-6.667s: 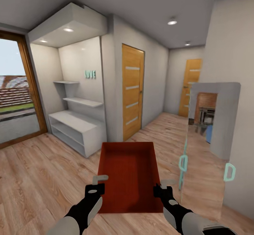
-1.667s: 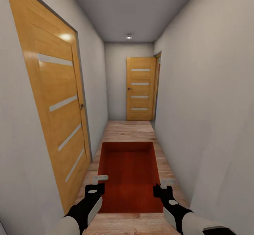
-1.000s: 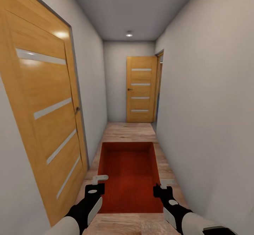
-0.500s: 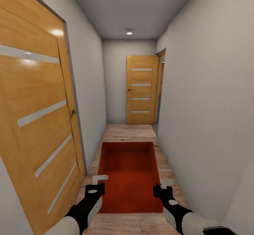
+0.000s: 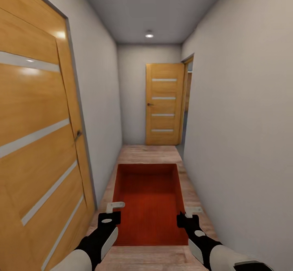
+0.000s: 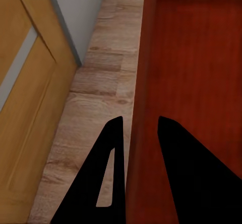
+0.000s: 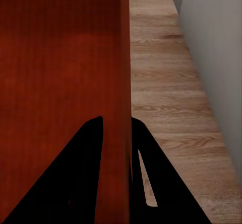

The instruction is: Move the two storage containers from the living room to the garage. In the garage, place one container on the floor and stack the other container on top of it (either order is fine).

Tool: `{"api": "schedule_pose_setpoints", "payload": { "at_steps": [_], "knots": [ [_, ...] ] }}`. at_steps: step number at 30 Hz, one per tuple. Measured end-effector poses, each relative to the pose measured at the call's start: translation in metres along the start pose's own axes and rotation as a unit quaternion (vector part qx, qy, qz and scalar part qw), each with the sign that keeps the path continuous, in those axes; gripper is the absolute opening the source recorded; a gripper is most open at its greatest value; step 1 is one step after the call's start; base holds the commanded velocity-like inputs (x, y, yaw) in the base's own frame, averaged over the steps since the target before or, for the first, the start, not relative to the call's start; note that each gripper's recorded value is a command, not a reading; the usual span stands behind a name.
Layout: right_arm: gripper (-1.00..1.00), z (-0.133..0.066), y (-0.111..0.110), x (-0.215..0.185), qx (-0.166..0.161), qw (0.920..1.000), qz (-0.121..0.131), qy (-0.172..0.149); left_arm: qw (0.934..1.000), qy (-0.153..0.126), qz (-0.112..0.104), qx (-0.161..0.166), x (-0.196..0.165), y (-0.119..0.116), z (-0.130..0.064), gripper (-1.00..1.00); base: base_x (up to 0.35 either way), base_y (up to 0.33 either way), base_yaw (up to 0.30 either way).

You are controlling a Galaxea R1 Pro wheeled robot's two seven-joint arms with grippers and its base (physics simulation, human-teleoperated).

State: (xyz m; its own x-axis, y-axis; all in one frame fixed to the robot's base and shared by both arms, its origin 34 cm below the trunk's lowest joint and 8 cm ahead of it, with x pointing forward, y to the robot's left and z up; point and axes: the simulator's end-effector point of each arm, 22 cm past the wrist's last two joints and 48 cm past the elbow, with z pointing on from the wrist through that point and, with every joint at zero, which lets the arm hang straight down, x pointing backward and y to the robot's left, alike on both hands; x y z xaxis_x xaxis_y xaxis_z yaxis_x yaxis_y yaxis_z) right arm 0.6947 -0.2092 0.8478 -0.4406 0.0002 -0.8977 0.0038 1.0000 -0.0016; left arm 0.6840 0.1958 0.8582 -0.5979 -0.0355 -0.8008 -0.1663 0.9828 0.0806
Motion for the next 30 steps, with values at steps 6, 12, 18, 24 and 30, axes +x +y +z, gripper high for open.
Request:
{"api": "schedule_pose_setpoints", "payload": {
  "at_steps": [6,12,18,24,30],
  "knots": [
    [-1.00,0.0000,0.0000,0.0001,0.000,1.0000,0.000,0.000,1.0000,0.000,0.000,0.000,0.0001,0.0000,0.0000,-1.00,0.321,0.000,0.000],
    [-1.00,0.0001,0.0000,-0.0002,0.000,1.0000,-0.001,0.000,1.0000,0.000,0.000,0.000,0.0001,0.0000,0.0000,-1.00,0.321,0.000,0.000],
    [-1.00,0.0000,0.0000,-0.0001,0.000,1.0000,-0.001,0.000,1.0000,0.000,0.000,0.000,0.0002,0.0001,0.0001,-1.00,0.321,0.000,0.000],
    [-1.00,0.0000,0.0001,-0.0001,0.000,1.0000,-0.001,0.000,1.0000,0.000,0.000,0.000,0.0002,0.0002,0.0001,-1.00,0.321,0.000,0.000],
    [-1.00,0.0000,0.0001,0.0001,0.000,1.0000,-0.001,0.000,1.0000,0.000,0.000,0.000,0.0003,0.0001,0.0001,-1.00,0.321,0.000,0.000]
  ]
}}
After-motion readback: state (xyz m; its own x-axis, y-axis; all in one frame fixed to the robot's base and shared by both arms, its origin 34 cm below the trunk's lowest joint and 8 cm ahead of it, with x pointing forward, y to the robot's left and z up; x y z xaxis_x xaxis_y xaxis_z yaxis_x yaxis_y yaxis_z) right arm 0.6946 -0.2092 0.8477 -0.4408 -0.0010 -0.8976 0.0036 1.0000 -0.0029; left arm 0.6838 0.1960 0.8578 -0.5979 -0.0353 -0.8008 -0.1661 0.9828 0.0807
